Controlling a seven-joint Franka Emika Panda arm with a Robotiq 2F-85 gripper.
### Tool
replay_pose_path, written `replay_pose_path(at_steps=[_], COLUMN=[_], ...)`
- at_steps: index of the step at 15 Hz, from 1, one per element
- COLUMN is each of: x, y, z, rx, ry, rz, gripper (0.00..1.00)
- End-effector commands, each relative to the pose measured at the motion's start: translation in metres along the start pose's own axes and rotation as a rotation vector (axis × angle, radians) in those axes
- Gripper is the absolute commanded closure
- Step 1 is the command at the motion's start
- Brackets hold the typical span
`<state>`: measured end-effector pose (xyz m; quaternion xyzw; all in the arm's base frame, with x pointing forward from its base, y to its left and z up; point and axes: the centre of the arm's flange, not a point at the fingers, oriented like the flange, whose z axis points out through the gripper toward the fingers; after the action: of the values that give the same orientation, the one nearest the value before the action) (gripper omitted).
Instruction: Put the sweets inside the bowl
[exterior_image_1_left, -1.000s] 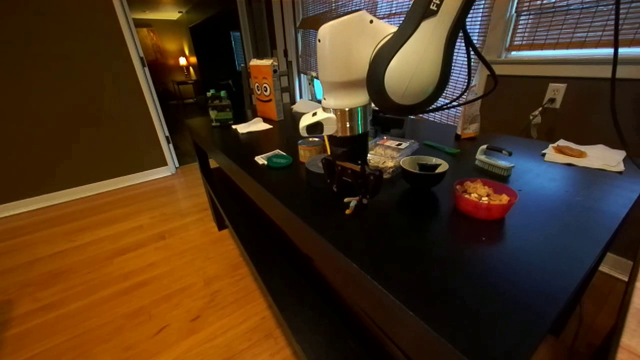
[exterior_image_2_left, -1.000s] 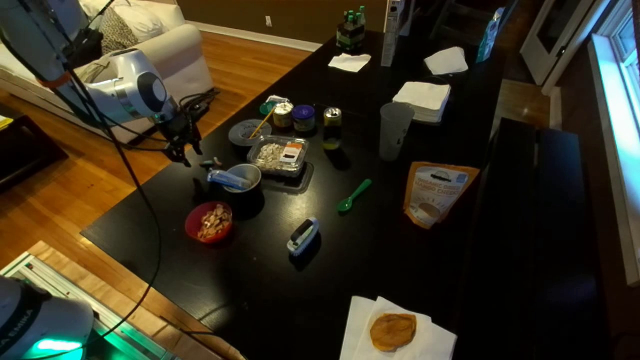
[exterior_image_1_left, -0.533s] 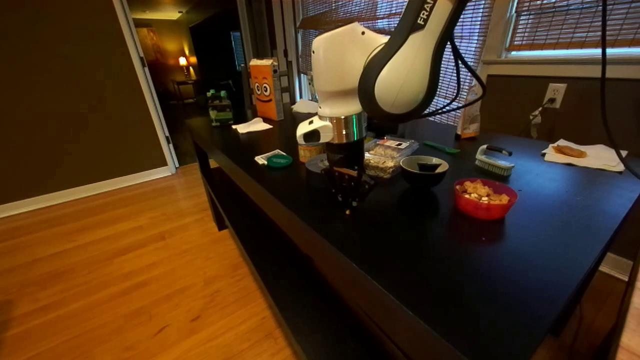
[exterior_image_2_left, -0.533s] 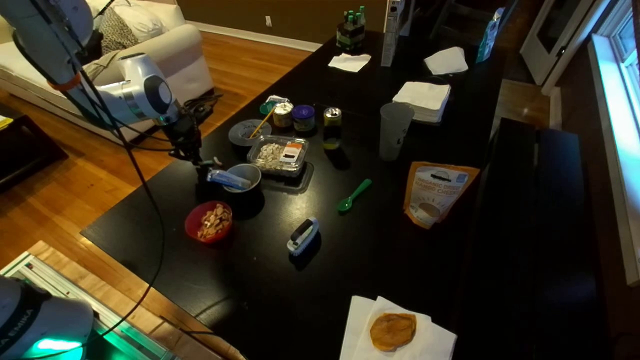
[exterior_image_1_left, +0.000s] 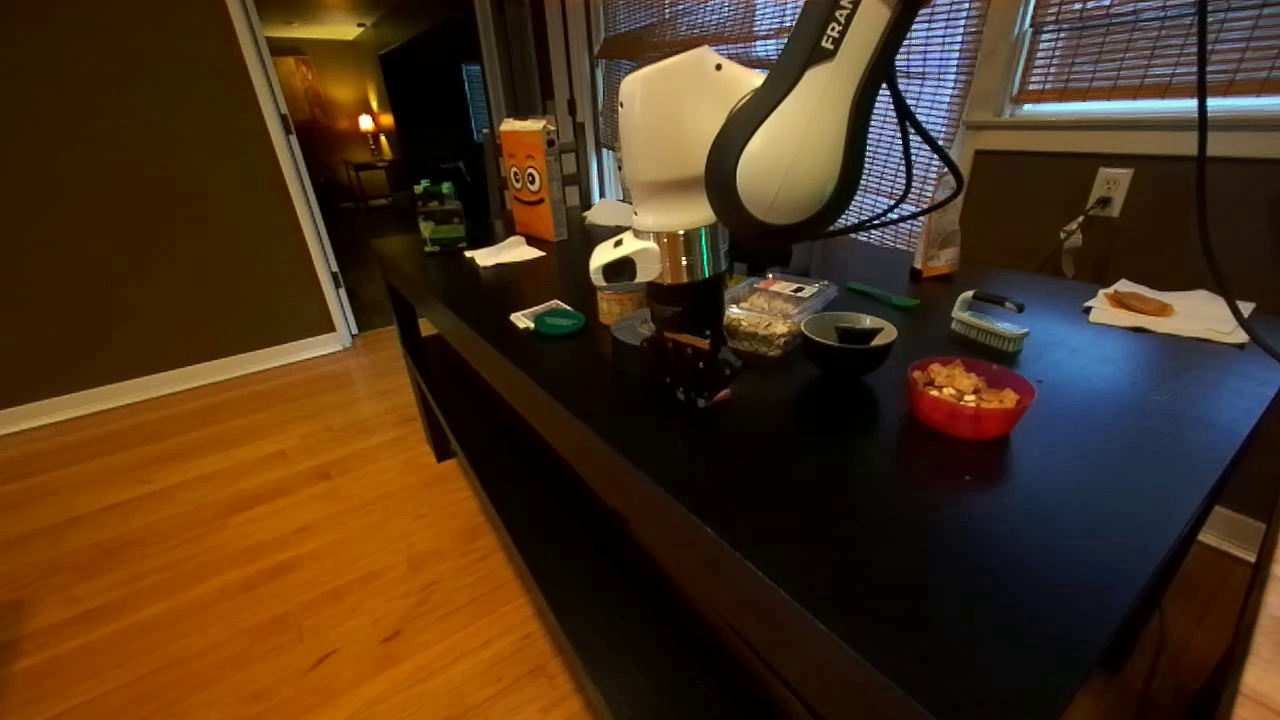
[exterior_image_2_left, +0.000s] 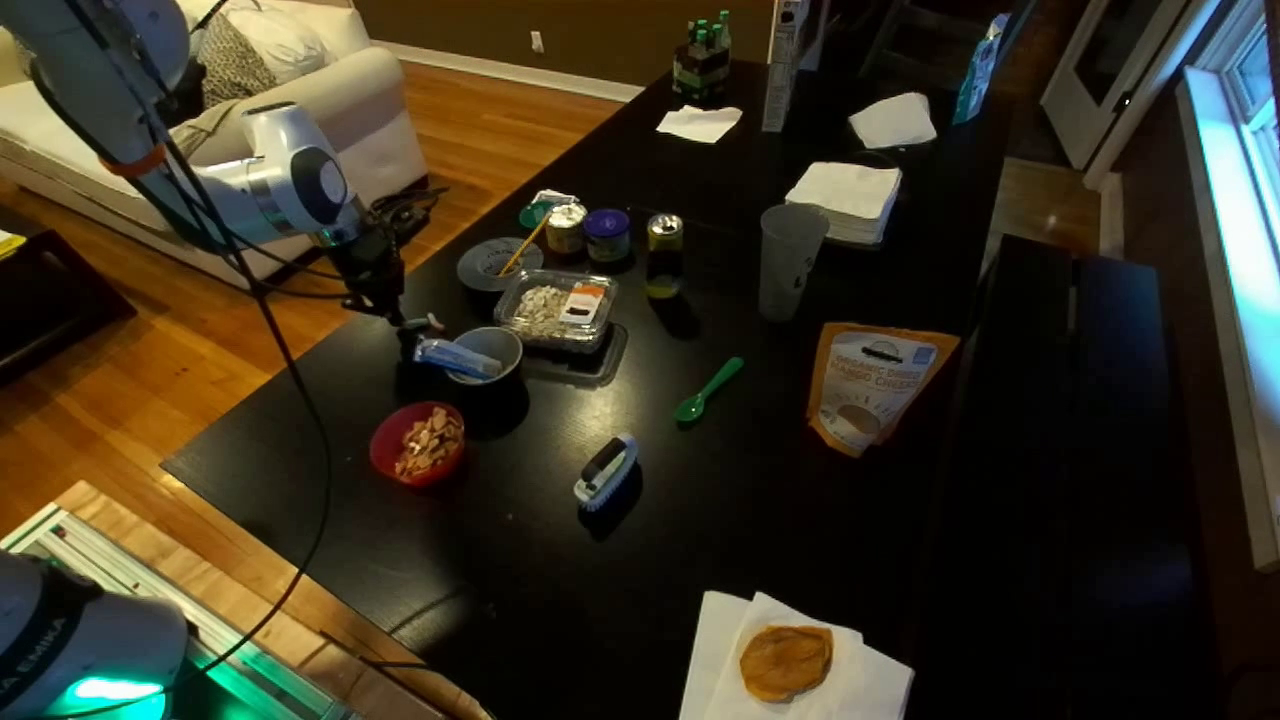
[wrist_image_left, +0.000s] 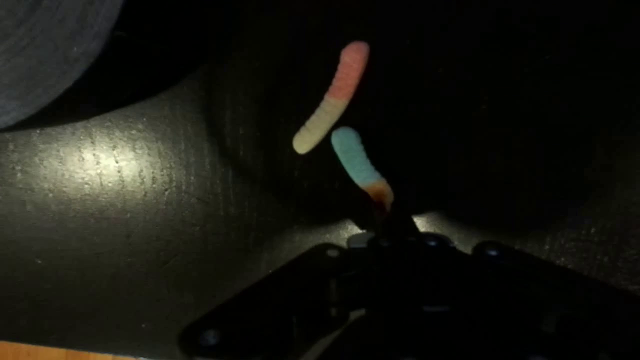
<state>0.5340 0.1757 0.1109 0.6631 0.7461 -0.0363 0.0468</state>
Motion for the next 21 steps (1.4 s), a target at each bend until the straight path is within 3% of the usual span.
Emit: replay_pose_path(at_steps=[1,6,10,16,21], x=[-0.009,-0.04,-0.083,-0.141,-0.172], y=[0.001,0.002,-0.008,-0.043,-0.065], z=[-0.047,-0.101,-0.118,-0.109,-0.081], rx=[-0.041,-0.142,-0.182,-0.117,-0.074], ry=[-0.006,-0.028,-0.059,-0.151,-0.177], rz=[0.115,0.385,0.611,0.908,1.03], gripper=[0.99,0.99,0.99,0.99,0.99])
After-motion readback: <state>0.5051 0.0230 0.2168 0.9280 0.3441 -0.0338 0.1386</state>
